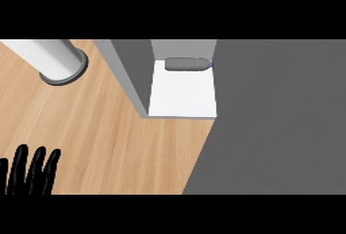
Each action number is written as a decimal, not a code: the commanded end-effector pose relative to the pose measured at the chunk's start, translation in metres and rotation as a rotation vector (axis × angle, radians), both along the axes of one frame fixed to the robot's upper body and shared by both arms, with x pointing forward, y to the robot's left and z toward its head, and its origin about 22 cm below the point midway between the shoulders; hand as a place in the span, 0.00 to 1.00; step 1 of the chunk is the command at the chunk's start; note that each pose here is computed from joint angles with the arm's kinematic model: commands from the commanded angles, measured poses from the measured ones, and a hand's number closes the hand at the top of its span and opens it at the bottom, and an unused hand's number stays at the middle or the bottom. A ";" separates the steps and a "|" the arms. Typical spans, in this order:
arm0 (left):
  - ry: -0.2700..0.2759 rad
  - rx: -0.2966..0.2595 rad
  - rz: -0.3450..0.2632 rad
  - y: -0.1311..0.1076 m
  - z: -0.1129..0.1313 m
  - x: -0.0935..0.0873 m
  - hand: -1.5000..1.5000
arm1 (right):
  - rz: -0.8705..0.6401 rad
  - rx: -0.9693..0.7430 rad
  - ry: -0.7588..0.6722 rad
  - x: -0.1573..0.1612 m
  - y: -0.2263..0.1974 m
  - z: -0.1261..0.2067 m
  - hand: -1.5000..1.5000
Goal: Pick up the bottled water, place it into the cabinet and close the cabinet
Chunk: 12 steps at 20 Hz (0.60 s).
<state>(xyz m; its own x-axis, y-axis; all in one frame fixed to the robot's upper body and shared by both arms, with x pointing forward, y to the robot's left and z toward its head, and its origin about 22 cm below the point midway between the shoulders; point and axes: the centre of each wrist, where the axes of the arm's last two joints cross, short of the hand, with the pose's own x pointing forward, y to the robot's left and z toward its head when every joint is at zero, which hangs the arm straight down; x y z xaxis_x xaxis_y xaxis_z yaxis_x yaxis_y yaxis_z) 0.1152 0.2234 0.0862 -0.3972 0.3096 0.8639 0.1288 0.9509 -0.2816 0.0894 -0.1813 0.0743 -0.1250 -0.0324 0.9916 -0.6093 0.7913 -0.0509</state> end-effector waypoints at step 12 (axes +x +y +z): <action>-0.001 -0.038 0.005 0.056 0.003 -0.041 0.00 | 0.156 0.068 -0.011 0.019 0.077 0.036 1.00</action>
